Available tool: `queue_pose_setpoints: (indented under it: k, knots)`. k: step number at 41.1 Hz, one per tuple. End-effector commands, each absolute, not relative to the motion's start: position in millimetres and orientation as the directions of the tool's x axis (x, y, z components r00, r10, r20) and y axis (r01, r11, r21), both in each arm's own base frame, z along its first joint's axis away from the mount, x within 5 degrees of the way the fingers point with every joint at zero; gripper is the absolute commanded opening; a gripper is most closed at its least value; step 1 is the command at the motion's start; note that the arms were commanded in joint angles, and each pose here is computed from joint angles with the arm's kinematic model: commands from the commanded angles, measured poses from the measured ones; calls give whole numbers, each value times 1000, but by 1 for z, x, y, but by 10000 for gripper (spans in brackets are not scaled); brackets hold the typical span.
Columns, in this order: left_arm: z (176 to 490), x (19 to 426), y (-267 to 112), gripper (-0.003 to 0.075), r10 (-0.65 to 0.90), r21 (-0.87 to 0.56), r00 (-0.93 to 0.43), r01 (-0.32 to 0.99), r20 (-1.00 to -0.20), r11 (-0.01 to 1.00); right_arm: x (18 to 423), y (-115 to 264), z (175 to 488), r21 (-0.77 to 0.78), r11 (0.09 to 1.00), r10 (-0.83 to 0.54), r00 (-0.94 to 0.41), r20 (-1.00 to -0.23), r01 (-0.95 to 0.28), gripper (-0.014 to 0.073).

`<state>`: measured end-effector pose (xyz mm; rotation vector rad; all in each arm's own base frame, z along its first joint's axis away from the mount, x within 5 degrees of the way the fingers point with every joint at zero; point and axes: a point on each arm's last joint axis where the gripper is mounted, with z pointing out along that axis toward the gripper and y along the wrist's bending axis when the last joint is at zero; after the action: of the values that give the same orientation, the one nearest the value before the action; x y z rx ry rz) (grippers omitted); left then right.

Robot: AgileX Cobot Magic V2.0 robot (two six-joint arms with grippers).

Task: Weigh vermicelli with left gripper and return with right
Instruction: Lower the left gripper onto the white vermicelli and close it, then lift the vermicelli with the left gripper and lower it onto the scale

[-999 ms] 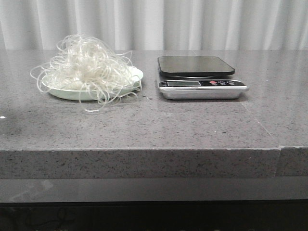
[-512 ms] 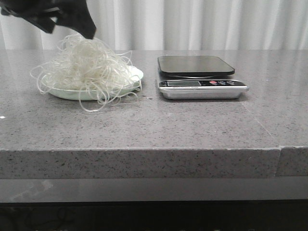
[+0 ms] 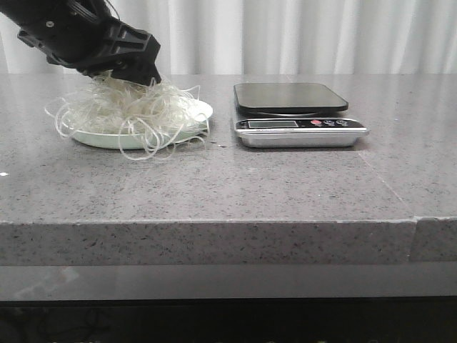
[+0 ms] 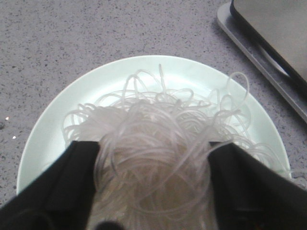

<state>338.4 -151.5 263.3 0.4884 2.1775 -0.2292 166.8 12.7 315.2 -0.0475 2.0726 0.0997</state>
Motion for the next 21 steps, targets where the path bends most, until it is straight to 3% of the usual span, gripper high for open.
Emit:
queue_pose_setpoints:
  k: [1,11,21]
  knots:
    - [290,338,-154,304,218,6,-455,424,-863,906,170,12,330,37,996,3,-394,-919,-77,557]
    - [304,334,-157,140,213,6,-430,434,-877,901,170,12,330,37,996,3,-393,-919,-77,557]
    - [358,322,-171,145,178,10,-308,478,-935,878,170,12,330,37,996,3,-393,-919,-77,557]
